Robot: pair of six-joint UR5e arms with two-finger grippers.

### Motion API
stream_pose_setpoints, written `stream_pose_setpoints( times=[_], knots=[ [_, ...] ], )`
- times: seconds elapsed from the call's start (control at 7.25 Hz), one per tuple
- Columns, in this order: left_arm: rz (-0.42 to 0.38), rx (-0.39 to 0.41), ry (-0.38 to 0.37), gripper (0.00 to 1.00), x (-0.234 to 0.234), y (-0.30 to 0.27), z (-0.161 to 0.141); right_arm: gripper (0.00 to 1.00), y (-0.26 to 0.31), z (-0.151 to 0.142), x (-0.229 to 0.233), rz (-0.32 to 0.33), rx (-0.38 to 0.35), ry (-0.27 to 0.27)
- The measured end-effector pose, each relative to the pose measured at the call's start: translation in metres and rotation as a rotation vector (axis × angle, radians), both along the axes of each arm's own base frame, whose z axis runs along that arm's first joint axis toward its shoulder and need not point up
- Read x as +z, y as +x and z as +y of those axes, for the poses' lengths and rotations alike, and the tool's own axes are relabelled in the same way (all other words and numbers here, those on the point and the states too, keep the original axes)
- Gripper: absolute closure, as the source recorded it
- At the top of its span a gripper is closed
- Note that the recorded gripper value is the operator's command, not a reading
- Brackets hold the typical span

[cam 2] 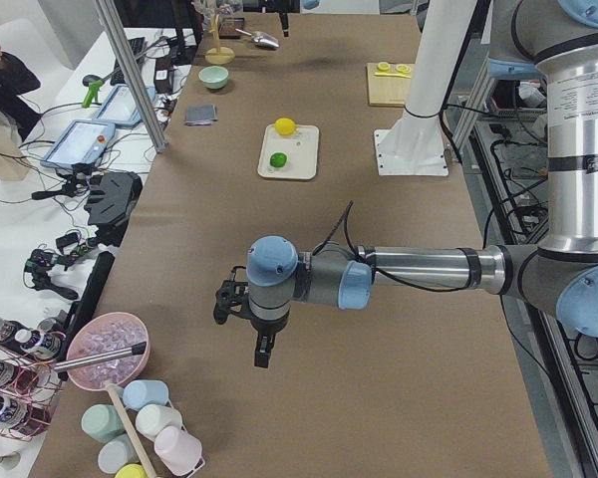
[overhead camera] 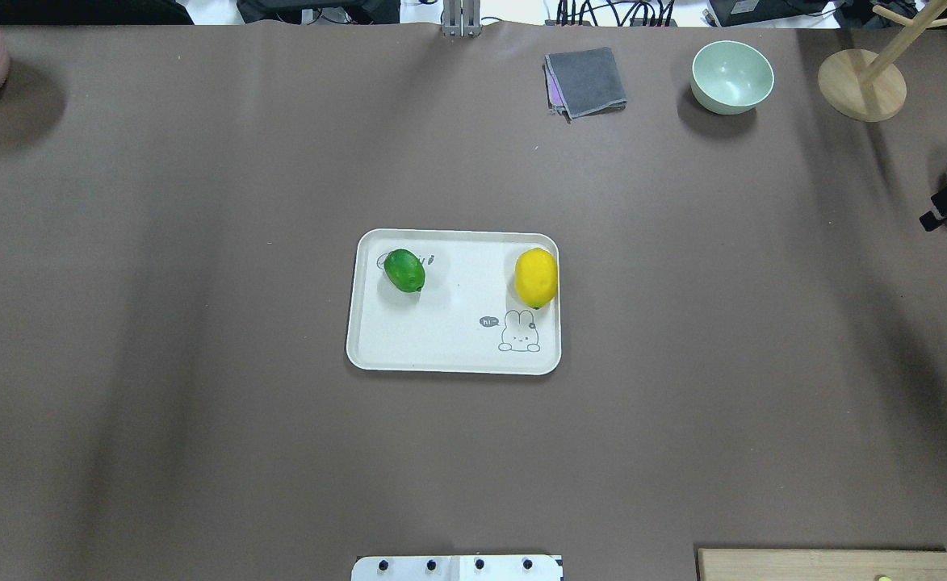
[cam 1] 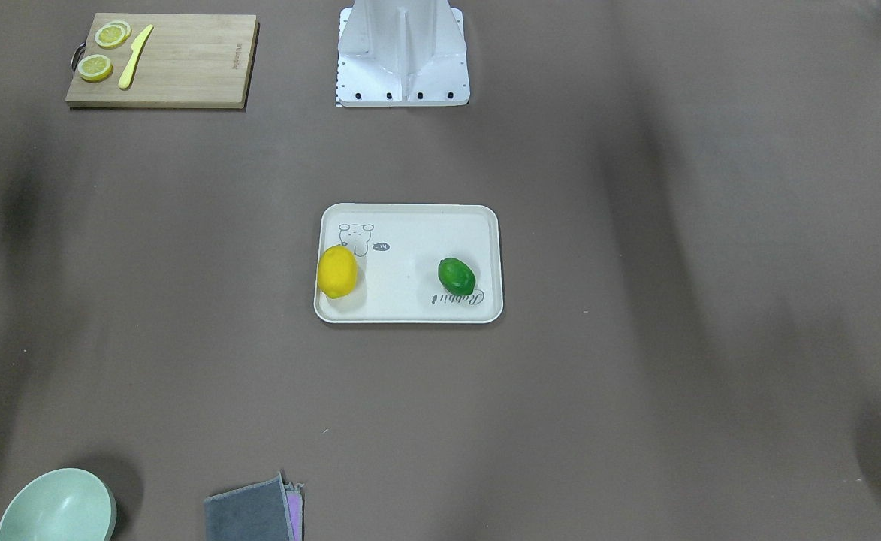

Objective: Place all lemons on tray

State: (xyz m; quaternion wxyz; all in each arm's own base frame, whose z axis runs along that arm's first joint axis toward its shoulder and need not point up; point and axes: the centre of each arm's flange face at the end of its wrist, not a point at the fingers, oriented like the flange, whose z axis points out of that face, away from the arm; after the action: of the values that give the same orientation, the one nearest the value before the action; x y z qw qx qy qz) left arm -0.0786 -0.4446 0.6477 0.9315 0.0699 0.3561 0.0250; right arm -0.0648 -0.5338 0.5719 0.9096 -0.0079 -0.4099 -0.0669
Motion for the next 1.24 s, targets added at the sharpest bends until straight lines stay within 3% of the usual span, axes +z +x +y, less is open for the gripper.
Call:
stream_pose_setpoints(
  times=[0.28,0.55,1.24],
  knots=[
    [0.011,-0.012,-0.007,0.02,0.004,-0.001,-0.003,0.00,0.058,0.000,0.019,0.056,0.108,-0.077],
    [0.022,-0.014,-0.001,0.02,0.004,0.000,-0.002,0.00,0.096,0.003,0.034,0.071,0.177,-0.109],
    [0.051,-0.012,0.002,0.02,0.005,0.002,0.000,0.00,0.116,0.005,0.039,0.068,0.223,-0.139]
  ],
)
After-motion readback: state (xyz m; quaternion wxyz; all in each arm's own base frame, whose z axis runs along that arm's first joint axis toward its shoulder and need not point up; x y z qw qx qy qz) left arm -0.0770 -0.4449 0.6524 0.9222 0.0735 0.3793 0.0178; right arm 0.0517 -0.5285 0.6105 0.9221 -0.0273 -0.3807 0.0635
